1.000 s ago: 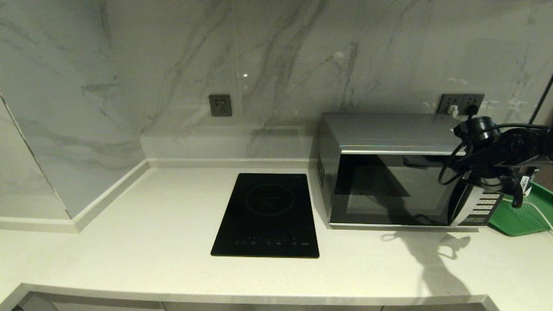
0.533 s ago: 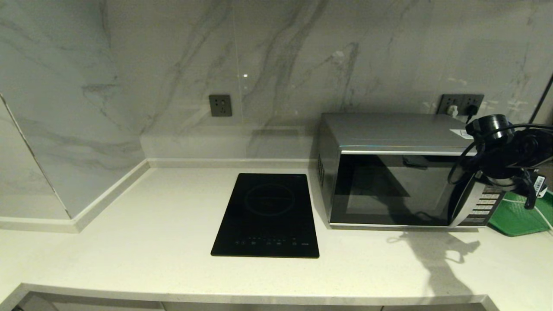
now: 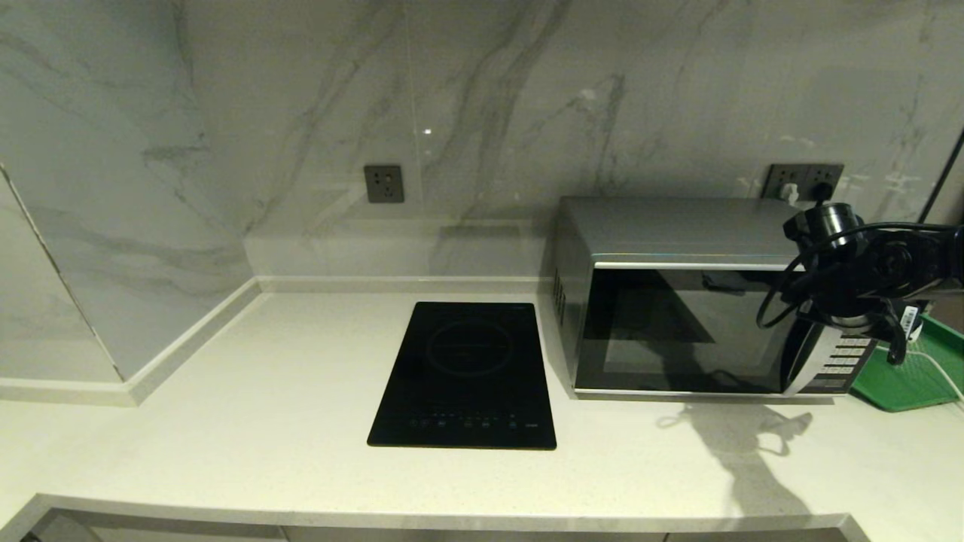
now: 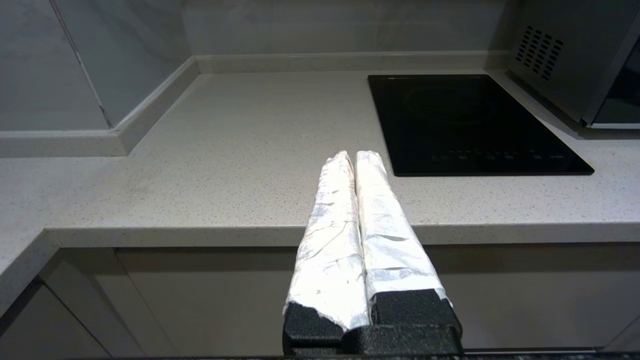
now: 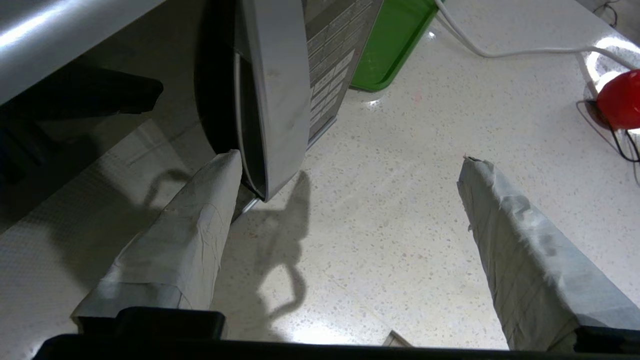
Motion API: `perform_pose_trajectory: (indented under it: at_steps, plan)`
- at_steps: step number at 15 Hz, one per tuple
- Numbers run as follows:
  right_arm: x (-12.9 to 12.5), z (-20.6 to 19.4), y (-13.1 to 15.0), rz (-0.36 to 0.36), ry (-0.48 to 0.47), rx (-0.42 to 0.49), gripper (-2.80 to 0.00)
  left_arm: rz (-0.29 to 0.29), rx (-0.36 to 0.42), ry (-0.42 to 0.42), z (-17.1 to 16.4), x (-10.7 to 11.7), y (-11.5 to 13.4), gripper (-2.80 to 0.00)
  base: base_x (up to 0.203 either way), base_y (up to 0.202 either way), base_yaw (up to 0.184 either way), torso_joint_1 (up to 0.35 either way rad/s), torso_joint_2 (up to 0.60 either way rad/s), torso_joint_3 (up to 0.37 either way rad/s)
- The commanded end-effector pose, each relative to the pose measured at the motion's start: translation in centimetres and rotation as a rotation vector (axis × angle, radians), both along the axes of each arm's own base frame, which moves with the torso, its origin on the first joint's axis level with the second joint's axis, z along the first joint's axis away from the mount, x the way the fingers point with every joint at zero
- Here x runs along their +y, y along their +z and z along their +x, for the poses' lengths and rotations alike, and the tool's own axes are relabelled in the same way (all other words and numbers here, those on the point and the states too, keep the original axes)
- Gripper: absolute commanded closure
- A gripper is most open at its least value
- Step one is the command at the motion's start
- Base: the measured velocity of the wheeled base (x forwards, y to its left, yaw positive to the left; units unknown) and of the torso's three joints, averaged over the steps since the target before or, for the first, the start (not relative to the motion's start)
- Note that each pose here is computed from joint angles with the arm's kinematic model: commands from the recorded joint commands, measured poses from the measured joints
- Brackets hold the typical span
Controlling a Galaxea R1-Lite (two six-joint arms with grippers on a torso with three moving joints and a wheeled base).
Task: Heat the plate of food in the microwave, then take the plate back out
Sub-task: Open the microwave oven
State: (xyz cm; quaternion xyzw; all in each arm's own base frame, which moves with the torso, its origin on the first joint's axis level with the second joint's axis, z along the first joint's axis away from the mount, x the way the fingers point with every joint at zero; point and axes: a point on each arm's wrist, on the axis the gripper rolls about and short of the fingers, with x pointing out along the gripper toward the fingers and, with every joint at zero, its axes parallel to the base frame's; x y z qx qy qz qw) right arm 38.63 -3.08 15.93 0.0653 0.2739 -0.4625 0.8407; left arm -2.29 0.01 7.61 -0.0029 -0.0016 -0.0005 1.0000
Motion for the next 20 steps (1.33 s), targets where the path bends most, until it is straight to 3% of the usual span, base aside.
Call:
perform_pose_trajectory:
  at_steps: [1, 9, 17, 20]
  plan:
    - [0.5, 0.2, 0.6, -0.008, 0.016, -0.017, -2.80, 0.000, 0.000, 0.001, 0.0, 0.0, 0.0, 0.00, 0.000, 0.000, 0.000, 0.000, 0.00, 0.000]
    - [-4.8, 0.9, -1.1, 0.004, -0.139, -0.013, -2.80, 0.000, 0.000, 0.000, 0.0, 0.0, 0.0, 0.00, 0.000, 0.000, 0.000, 0.000, 0.00, 0.000]
    - [-4.2, -1.6, 0.6, 0.019, -0.170, -0.073, -2.80, 0.000, 0.000, 0.001, 0.0, 0.0, 0.0, 0.00, 0.000, 0.000, 0.000, 0.000, 0.00, 0.000]
    - [-4.5, -3.5, 1.7, -0.019, -0.228, -0.125, -2.80, 0.000, 0.000, 0.000, 0.0, 0.0, 0.0, 0.00, 0.000, 0.000, 0.000, 0.000, 0.00, 0.000]
